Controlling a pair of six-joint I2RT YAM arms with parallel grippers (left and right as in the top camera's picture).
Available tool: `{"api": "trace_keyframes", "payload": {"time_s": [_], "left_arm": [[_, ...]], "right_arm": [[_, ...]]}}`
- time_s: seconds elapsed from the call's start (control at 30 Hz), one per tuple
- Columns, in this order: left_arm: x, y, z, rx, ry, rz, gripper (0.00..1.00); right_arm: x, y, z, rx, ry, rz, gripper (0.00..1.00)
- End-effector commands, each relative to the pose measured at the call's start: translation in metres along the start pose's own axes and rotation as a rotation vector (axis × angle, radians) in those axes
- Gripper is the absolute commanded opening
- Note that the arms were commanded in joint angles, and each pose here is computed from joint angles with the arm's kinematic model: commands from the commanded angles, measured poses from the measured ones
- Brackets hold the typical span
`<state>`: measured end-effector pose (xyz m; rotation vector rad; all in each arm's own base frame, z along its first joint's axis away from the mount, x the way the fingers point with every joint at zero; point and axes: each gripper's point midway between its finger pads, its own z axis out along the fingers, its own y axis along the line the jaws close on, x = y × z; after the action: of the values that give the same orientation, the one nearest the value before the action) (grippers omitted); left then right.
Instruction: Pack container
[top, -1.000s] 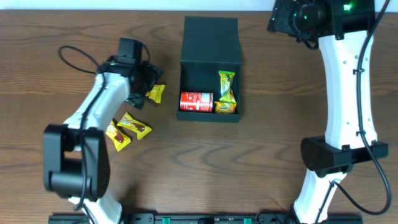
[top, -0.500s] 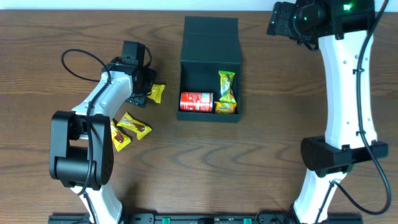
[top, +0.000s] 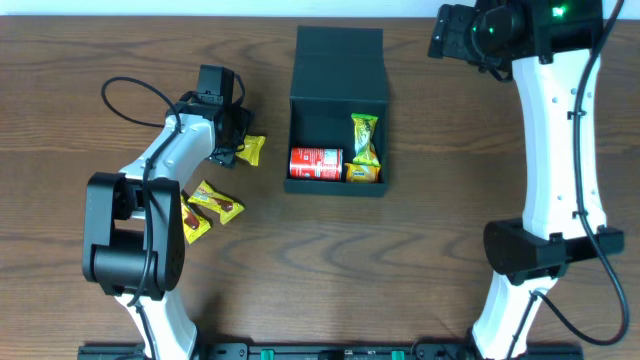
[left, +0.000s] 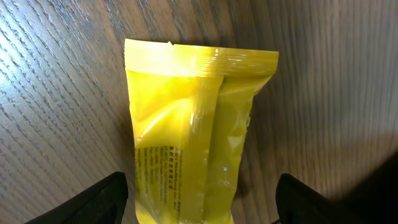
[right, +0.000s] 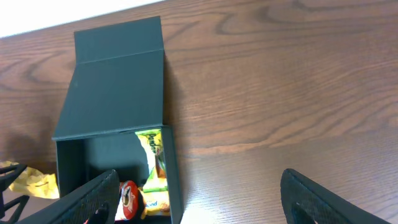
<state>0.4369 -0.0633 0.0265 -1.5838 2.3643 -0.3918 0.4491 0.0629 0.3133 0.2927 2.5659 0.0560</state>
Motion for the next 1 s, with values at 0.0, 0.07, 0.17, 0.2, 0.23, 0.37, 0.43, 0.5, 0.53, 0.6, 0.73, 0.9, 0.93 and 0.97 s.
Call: {"api": "trace_keyframes", "payload": {"time_s": [0.0,0.07,0.17,0.2,0.23,0.37,0.43,0.5,0.53,0.6,0.73,0.9,0.93,0.97], "left_arm": [[-0.007,0.008,0.006,-0.029,-0.028,0.014,0.77],[-0.007,0.008,0.006,-0.029,-0.032,0.014,0.73],[-0.008,0.008,0.007,-0.030,-0.034,0.021,0.70],[-0.008,0.008,0.007,-0.031,-0.034,0.021,0.71],[-0.008,0.008,0.007,-0.032,-0.033,0.021,0.70],[-0.004,0.011,0.014,-0.041,-0.012,0.020,0.71],[0.001,0.012,0.019,-0.040,0.016,0.019,0.71],[0.004,0.011,0.024,-0.036,0.036,0.019,0.73],[0.005,0.011,0.025,-0.036,0.038,0.018,0.73],[0.004,0.012,0.026,-0.038,0.035,0.019,0.73],[0.000,0.011,0.026,-0.029,0.032,0.036,0.63],[-0.004,0.011,0.025,-0.023,0.044,0.067,0.37],[-0.005,0.011,0.025,-0.023,0.044,0.076,0.35],[-0.006,0.012,0.025,-0.022,0.046,0.082,0.33]], "right_arm": [[-0.001,-0.005,0.000,0.021,-0.003,-0.017,0.83],[0.000,-0.005,0.000,0.022,0.001,-0.018,0.83],[0.001,-0.005,0.000,0.023,0.004,-0.023,0.84],[0.001,-0.005,0.000,0.023,0.004,-0.026,0.84],[0.001,-0.005,0.000,0.023,0.004,-0.026,0.84],[0.001,-0.005,0.000,0.023,0.005,-0.026,0.84],[0.001,-0.005,0.000,0.023,0.005,-0.033,0.84],[0.002,-0.006,0.000,0.024,0.008,-0.034,0.84],[0.002,-0.006,0.000,0.025,0.008,-0.034,0.84],[0.003,-0.006,0.000,0.026,0.012,-0.035,0.84],[0.004,-0.008,0.000,0.029,0.017,-0.033,0.84],[0.003,-0.009,0.000,0.030,0.017,-0.031,0.85],[0.003,-0.008,0.000,0.030,0.016,-0.031,0.85],[0.003,-0.008,0.000,0.030,0.016,-0.031,0.85]]}}
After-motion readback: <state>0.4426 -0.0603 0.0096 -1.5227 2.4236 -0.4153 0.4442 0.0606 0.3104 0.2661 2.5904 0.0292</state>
